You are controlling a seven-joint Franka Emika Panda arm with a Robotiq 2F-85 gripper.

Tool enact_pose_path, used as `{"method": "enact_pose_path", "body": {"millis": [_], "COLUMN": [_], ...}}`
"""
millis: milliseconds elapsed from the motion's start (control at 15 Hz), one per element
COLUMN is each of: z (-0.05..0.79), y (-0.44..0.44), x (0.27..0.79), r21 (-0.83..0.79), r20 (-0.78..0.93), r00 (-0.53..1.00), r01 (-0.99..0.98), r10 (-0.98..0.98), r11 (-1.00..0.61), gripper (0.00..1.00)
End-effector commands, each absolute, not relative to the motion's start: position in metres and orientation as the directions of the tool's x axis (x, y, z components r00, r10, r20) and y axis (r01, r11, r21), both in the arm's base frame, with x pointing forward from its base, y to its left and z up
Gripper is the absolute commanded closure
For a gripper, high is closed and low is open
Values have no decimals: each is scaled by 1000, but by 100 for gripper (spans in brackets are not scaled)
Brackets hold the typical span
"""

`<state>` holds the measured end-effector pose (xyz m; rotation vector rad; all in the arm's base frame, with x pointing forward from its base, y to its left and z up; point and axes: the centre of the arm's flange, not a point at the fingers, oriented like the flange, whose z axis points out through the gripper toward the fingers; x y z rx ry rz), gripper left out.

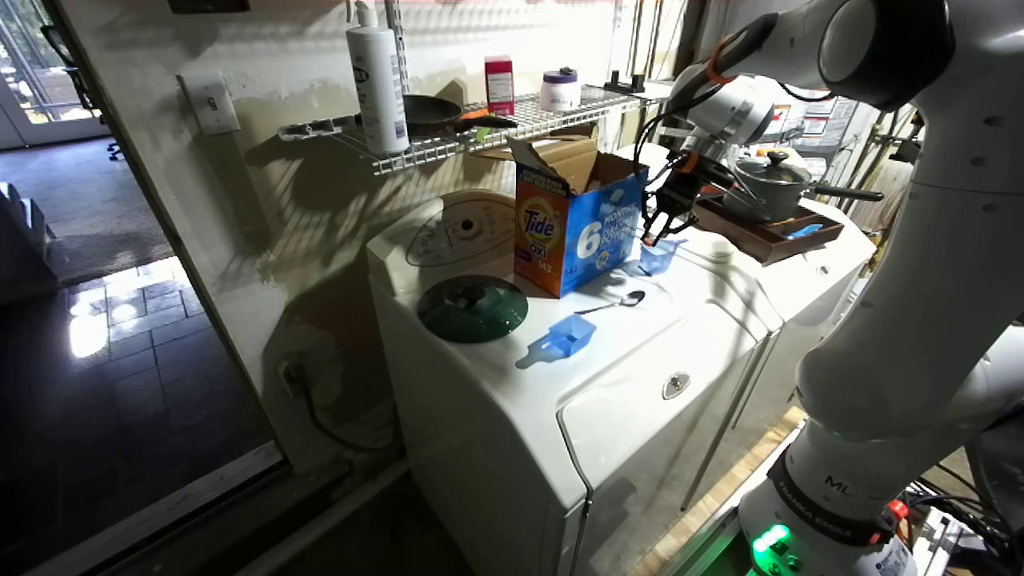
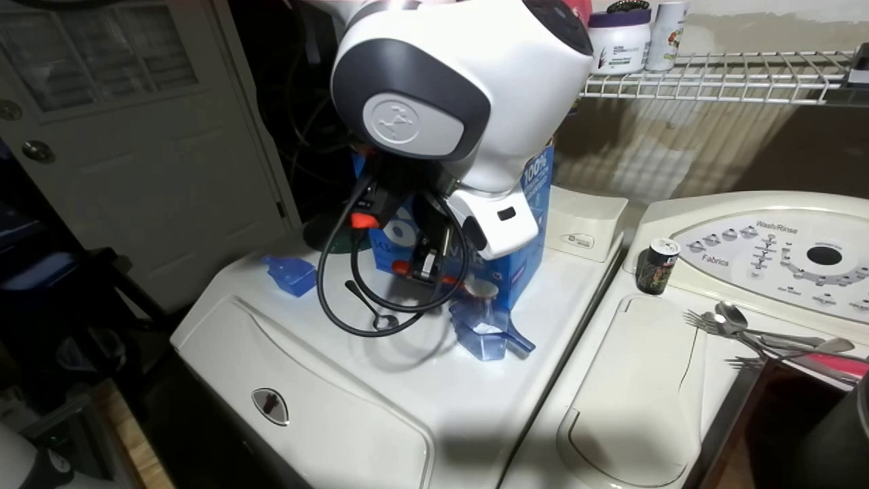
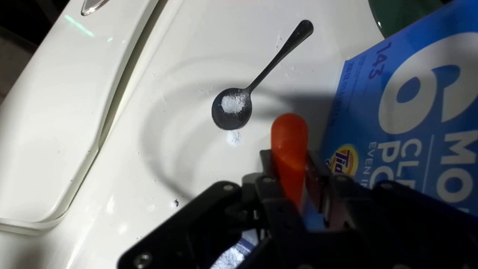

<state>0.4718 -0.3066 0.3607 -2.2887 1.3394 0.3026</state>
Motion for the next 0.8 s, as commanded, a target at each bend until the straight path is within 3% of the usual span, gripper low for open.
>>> {"method": "enact_pose_path", "body": {"millis": [0, 733], "z": [356, 347], "y": [-306, -310], "x": [463, 449], "r21": [-343, -454], "r20": [-410, -401], "r00": [488, 459], "r01": [-865, -851], "r10": [-771, -793], "r11": [-366, -263], "gripper": [94, 94]}}
